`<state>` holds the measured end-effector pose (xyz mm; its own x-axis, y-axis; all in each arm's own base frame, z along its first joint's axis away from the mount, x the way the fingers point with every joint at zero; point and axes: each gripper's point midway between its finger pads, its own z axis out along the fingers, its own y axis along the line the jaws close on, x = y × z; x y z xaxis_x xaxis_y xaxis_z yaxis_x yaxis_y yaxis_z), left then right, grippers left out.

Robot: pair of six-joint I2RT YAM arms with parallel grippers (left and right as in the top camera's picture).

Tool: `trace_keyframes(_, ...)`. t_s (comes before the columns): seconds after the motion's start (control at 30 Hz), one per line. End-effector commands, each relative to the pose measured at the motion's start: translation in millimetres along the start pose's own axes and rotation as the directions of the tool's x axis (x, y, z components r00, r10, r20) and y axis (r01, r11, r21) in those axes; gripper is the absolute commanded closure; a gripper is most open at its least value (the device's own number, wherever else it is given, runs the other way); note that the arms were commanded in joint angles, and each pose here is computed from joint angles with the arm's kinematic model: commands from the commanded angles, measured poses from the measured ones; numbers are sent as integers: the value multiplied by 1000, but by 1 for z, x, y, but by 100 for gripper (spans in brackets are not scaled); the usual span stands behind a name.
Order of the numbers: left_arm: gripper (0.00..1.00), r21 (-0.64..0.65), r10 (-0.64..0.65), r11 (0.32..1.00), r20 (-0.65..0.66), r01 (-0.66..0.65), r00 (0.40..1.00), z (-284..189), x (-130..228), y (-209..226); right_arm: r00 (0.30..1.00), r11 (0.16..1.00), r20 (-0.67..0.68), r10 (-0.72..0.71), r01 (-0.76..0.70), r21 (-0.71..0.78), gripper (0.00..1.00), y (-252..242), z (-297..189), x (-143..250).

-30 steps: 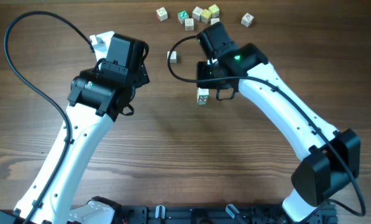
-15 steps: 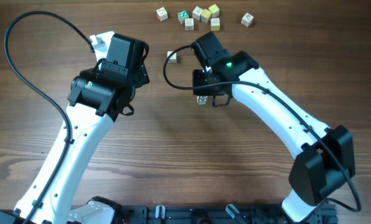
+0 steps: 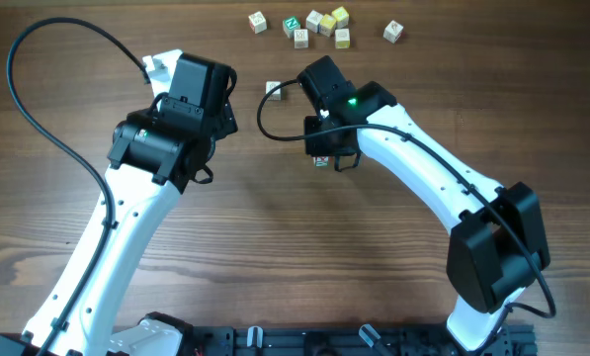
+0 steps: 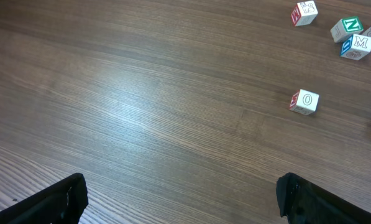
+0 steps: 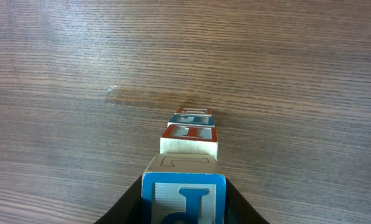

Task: Form a tower
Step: 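Carry the blue-lettered block over the tower and lower it on top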

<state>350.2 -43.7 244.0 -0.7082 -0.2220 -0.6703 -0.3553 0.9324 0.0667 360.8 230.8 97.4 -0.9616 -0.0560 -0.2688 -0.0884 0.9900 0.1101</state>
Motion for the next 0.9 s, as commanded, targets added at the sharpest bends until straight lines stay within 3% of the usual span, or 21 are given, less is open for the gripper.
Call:
trace_keyframes(0.0, 0, -2, 4, 1000, 7, -4, 1000, -1, -2, 2, 1000, 999, -1, -11, 11, 40, 71, -6, 8, 1)
trace_keyframes(0.2, 0, -2, 4, 1000, 7, -4, 1000, -1, -2, 2, 1000, 999, 1, -11, 11, 39, 65, -5, 8, 0)
trace_keyframes(0.63, 0, -2, 4, 1000, 7, -4, 1000, -1, -2, 2, 1000, 999, 2, -11, 11, 39, 63, -5, 8, 0)
trace_keyframes(0.87, 0, -2, 4, 1000, 7, -4, 1000, -1, -2, 2, 1000, 999, 9, -10, 10, 35, 67, -4, 8, -2)
